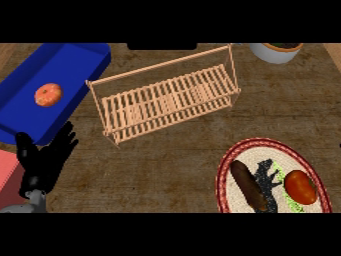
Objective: Pick the tomato from the placemat and place it in the tiered shelf
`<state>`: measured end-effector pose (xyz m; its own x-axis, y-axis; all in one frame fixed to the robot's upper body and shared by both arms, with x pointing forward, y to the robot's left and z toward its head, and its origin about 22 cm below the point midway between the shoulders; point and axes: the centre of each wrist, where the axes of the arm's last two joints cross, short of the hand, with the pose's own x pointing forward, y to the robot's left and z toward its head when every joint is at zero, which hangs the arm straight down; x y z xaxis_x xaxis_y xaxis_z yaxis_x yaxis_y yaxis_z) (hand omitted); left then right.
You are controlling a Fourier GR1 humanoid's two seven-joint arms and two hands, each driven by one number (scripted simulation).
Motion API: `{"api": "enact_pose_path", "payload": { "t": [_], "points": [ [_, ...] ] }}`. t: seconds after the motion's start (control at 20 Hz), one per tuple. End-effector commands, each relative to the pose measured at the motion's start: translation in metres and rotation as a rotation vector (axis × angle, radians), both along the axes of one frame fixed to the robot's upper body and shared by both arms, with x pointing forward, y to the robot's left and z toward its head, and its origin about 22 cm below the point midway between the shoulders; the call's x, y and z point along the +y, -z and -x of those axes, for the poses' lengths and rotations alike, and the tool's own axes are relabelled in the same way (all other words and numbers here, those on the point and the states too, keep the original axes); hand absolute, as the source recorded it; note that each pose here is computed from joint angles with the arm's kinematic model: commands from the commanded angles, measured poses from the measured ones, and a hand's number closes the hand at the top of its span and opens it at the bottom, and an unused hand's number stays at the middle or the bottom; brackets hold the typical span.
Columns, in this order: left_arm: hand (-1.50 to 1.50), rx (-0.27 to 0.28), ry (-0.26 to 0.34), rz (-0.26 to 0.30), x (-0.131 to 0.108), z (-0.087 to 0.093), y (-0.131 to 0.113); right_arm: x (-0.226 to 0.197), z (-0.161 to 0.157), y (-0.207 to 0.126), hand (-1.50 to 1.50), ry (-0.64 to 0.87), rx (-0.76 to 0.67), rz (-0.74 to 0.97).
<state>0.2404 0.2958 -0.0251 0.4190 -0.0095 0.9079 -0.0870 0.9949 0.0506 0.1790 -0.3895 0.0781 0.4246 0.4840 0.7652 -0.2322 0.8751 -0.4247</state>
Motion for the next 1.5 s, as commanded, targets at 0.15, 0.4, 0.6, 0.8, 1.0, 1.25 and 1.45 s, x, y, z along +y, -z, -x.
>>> {"api": "enact_pose_path", "payload": {
  "t": [0.15, 0.4, 0.6, 0.8, 1.0, 1.25, 1.45],
  "points": [
    [0.0, 0.019, 0.008, -0.002, -0.002, -0.008, -0.002, 0.023, -0.011, 0.021, -1.5, 0.005, 0.019, 0.04],
    [0.0, 0.025, -0.001, 0.0, 0.013, -0.006, -0.002, 0.031, -0.027, 0.038, -1.5, 0.022, 0.026, 0.082],
    [0.0, 0.026, -0.008, 0.015, 0.004, -0.011, -0.005, 0.019, -0.01, 0.031, -1.5, 0.032, 0.026, 0.106],
    [0.0, 0.013, 0.016, 0.013, -0.018, 0.002, 0.017, 0.037, -0.024, 0.066, -1.5, 0.051, 0.01, 0.104],
    [0.0, 0.025, -0.008, 0.011, -0.016, -0.019, 0.0, 0.03, -0.031, 0.07, -1.5, 0.063, -0.04, 0.065],
    [0.0, 0.019, 0.006, -0.015, -0.004, -0.002, 0.0, 0.043, -0.054, 0.07, -1.5, 0.046, -0.035, 0.072],
    [0.0, 0.024, -0.006, 0.008, 0.003, -0.002, 0.005, 0.063, -0.028, 0.094, 1.5, -0.243, 0.024, 0.103]
  ]
}}
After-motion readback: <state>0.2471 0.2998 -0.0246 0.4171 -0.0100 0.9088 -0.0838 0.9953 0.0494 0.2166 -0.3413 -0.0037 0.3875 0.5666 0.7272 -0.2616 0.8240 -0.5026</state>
